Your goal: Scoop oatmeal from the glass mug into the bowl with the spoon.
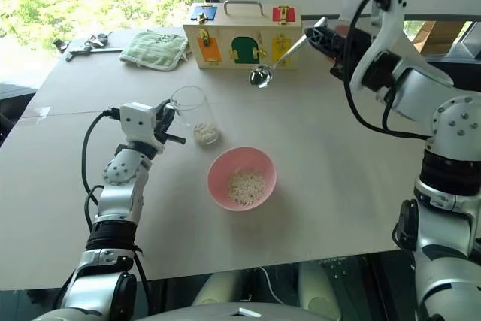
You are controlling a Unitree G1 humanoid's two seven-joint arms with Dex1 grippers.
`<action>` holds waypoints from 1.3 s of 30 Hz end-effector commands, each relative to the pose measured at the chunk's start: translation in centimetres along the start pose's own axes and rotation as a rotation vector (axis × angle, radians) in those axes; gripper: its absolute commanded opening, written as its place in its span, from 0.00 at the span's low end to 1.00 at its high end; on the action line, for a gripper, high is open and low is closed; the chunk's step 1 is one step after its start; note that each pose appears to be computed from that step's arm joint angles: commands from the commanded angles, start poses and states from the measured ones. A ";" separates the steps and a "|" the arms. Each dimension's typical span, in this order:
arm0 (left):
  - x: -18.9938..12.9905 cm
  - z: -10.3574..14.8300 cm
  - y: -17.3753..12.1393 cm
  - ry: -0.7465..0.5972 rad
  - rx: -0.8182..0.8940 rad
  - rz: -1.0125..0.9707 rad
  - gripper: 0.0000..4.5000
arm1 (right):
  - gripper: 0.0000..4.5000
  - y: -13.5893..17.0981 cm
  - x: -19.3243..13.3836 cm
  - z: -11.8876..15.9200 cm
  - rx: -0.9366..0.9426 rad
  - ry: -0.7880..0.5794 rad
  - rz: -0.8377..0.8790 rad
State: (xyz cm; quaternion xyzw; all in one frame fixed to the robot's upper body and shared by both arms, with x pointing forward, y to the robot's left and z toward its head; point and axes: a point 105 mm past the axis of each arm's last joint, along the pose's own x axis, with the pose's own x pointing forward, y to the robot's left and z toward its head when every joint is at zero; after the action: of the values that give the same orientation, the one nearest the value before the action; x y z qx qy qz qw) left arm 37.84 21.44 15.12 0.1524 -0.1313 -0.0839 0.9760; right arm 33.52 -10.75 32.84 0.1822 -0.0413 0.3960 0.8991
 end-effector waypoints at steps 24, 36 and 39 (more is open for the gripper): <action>5.8 8.3 -6.7 -0.106 0.228 -0.331 0.02 | 0.00 2.2 4.2 -6.6 -0.509 0.212 0.097; 6.4 8.7 -6.8 -0.109 0.274 -0.357 0.02 | 0.00 1.4 4.6 -8.1 -0.169 0.234 0.054; 6.4 8.7 -6.9 -0.115 0.283 -0.356 0.02 | 0.00 0.9 4.4 -7.8 -0.031 0.241 0.028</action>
State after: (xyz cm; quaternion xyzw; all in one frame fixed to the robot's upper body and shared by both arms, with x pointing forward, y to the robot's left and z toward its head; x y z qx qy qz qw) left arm 40.85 11.81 20.27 0.2930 -0.1272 -0.2486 0.9144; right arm 35.81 -4.14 25.15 0.0970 0.0715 0.4175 0.9007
